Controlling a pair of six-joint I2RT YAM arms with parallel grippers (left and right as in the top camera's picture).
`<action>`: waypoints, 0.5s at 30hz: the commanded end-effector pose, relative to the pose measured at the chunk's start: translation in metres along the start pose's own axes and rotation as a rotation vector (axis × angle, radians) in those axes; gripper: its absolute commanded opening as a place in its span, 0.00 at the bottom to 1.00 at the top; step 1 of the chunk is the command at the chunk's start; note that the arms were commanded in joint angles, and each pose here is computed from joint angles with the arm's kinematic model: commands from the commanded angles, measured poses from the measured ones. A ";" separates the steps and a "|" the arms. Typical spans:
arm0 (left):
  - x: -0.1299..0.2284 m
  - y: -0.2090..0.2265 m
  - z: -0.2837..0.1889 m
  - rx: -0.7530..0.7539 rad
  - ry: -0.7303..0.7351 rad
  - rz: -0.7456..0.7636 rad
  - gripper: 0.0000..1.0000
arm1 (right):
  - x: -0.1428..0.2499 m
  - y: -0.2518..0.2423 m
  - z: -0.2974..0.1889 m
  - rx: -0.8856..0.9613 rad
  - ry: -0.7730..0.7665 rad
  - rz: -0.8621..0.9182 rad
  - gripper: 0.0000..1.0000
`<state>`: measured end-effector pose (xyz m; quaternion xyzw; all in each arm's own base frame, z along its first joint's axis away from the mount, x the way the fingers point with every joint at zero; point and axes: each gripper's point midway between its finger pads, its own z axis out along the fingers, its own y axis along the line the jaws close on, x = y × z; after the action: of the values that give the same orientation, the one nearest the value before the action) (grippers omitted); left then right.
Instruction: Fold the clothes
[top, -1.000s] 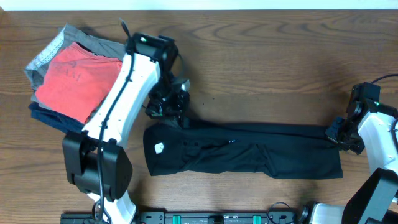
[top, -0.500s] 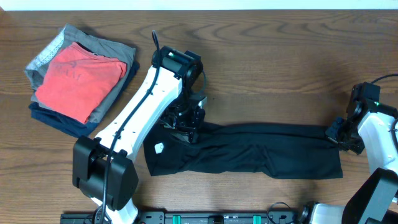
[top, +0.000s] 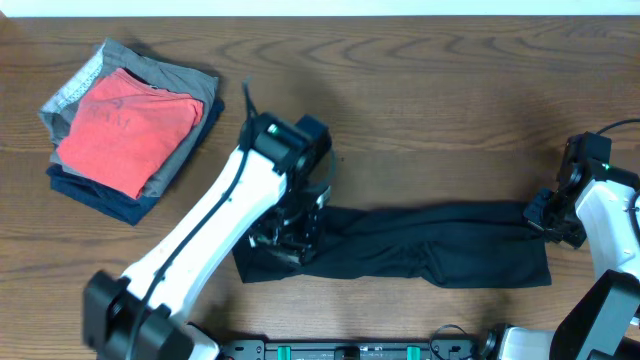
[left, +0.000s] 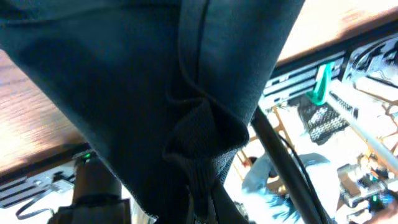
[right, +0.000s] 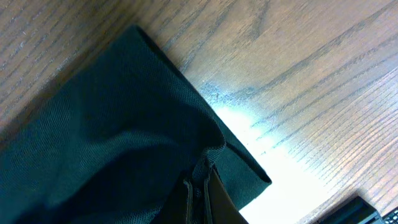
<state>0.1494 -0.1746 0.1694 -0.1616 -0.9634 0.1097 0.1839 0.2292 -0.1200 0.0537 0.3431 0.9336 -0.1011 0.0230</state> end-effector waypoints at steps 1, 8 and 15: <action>0.005 0.003 0.005 -0.005 -0.040 -0.033 0.06 | -0.002 -0.005 -0.003 0.014 -0.016 0.011 0.02; -0.023 0.022 0.025 -0.076 -0.146 -0.058 0.06 | -0.002 -0.005 -0.003 0.014 -0.016 0.011 0.02; -0.080 0.059 0.004 -0.310 -0.423 -0.084 0.06 | -0.002 -0.005 -0.003 0.014 -0.016 0.011 0.02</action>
<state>0.2108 -0.1726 0.1255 -0.1419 -0.9878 0.0634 0.0091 0.2291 -0.1200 0.0537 0.3430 0.9336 -0.1013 0.0228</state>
